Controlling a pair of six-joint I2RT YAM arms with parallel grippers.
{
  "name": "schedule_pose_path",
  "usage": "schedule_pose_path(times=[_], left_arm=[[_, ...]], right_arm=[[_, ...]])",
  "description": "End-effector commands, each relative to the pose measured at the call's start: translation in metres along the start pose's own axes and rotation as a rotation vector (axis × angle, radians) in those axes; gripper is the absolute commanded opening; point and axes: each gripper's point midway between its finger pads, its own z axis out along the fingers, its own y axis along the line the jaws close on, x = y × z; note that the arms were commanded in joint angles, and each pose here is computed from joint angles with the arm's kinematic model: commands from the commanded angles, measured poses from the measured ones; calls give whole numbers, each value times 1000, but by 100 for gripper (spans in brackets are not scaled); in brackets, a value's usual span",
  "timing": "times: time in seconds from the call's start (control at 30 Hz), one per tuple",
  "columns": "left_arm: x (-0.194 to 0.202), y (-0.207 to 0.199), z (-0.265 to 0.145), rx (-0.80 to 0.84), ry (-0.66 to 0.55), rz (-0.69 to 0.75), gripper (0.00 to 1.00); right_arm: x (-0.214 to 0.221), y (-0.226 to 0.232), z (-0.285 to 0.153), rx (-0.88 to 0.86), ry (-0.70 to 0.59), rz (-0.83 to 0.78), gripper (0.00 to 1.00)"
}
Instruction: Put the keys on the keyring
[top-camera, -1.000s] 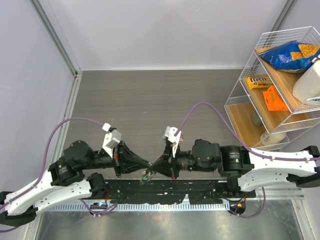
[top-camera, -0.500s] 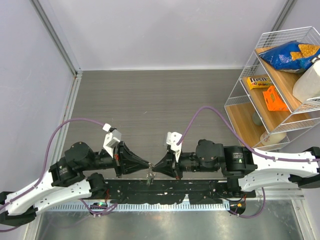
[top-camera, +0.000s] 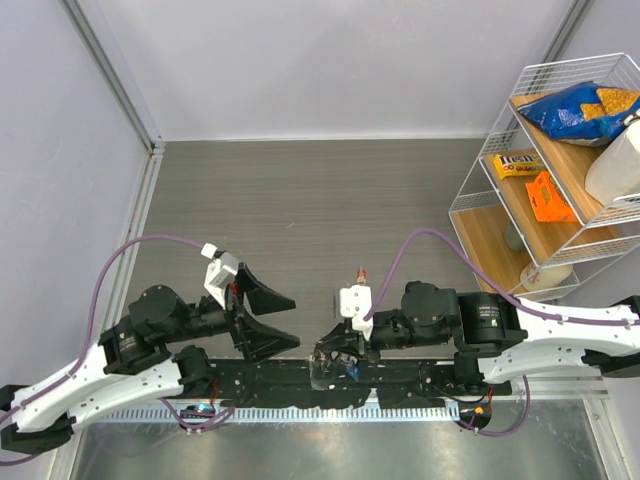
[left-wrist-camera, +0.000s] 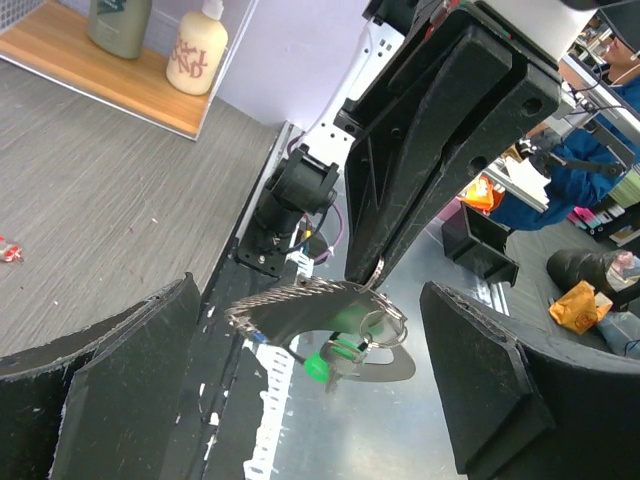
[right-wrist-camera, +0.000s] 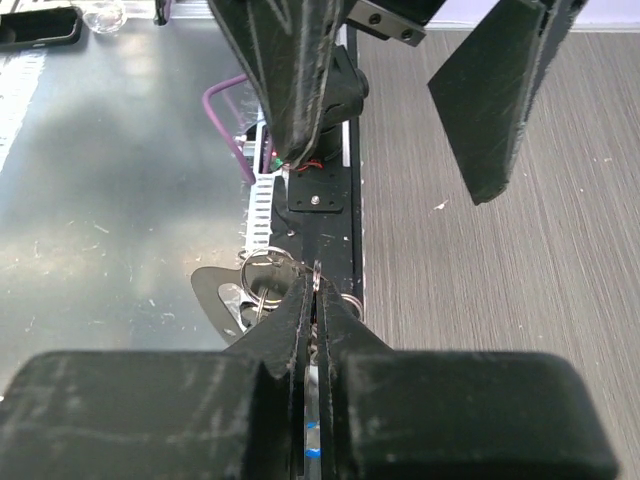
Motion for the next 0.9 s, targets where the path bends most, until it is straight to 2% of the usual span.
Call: schedule_pose_path(times=[0.0, 0.23, 0.33, 0.5, 0.87], left_arm=[[-22, -12, -2, 50, -81, 70, 100], [-25, -43, 2, 236, -84, 144, 100], [-20, -47, 3, 275, -63, 164, 96], [-20, -61, 3, 361, -59, 196, 86], [-19, -67, 2, 405, -49, 222, 61]], right_arm=[[-41, 13, -11, -76, -127, -65, 6], [-63, 24, -16, -130, -166, -29, 6], [-68, 26, -15, -144, -169, -12, 6], [-77, 28, -11, -147, -163, 32, 6], [-91, 22, -7, -105, -170, 105, 6]])
